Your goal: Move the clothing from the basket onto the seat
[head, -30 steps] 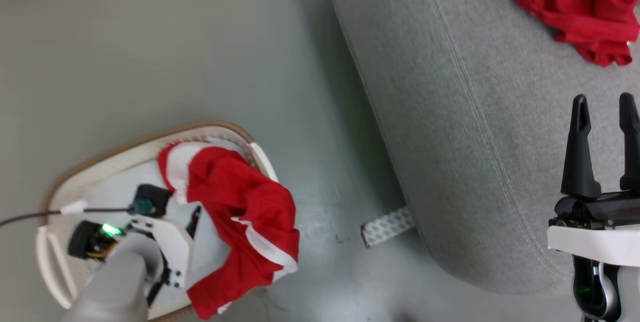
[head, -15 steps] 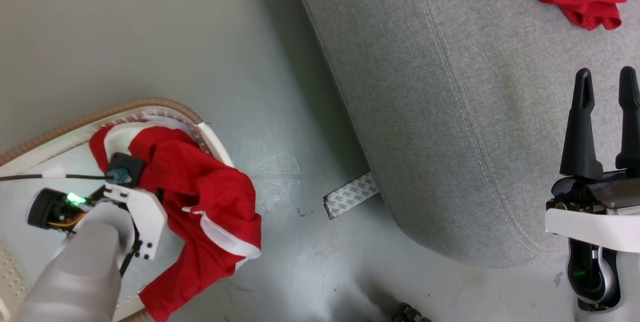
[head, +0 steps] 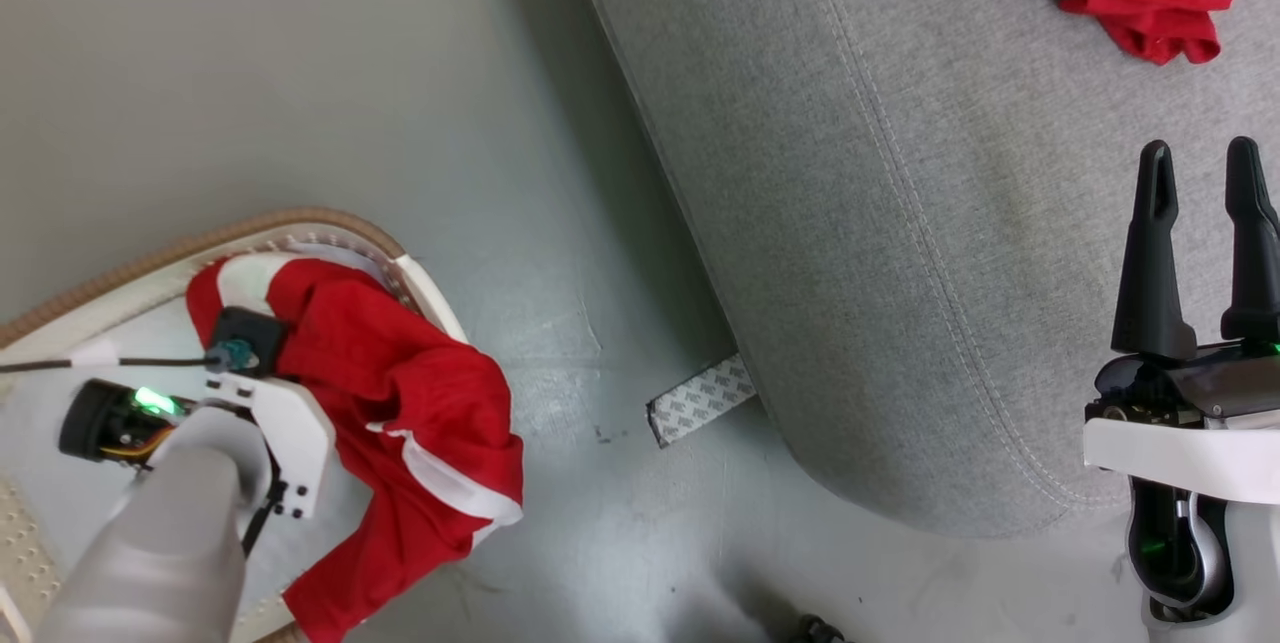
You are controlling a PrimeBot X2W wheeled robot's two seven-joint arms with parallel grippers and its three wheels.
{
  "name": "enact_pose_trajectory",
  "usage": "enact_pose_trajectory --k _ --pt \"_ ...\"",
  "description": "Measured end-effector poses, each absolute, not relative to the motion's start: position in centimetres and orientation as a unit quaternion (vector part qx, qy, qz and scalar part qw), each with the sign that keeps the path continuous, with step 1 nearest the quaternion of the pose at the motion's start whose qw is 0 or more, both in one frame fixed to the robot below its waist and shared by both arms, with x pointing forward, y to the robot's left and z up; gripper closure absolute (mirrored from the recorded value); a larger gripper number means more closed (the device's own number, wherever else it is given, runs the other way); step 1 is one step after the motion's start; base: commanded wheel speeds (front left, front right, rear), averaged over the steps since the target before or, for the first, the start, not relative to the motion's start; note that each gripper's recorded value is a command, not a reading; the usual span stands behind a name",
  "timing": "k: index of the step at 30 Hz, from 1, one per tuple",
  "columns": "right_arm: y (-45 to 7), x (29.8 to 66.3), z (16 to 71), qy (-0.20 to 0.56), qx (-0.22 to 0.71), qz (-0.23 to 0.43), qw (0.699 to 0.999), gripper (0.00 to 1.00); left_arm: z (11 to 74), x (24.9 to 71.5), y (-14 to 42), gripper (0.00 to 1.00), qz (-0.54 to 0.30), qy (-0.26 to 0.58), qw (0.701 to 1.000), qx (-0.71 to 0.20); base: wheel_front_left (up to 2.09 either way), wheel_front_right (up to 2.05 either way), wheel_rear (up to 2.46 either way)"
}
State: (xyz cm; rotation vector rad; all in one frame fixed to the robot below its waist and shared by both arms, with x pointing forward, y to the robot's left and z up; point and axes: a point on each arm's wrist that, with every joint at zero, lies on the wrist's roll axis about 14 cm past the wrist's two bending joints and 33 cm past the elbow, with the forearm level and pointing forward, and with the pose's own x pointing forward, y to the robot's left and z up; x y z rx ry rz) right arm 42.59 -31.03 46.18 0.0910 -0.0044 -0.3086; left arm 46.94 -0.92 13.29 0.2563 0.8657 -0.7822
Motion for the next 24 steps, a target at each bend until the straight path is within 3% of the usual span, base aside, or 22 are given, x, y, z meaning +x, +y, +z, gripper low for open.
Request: enact_pose_trajectory --k 13,24 --pt "-30.3 41.5 49.8 -0.043 0.031 -0.139 0.989 0.00 20.0 45.3 -3.4 1.00 -0.375 0.366 0.849 0.069 0.00 0.00 0.00" --pt "-28.7 39.4 53.3 -0.083 0.033 -0.104 0.991 0.00 30.2 44.5 -4.3 1.00 -0.362 0.267 0.893 0.021 0.00 0.00 0.00"
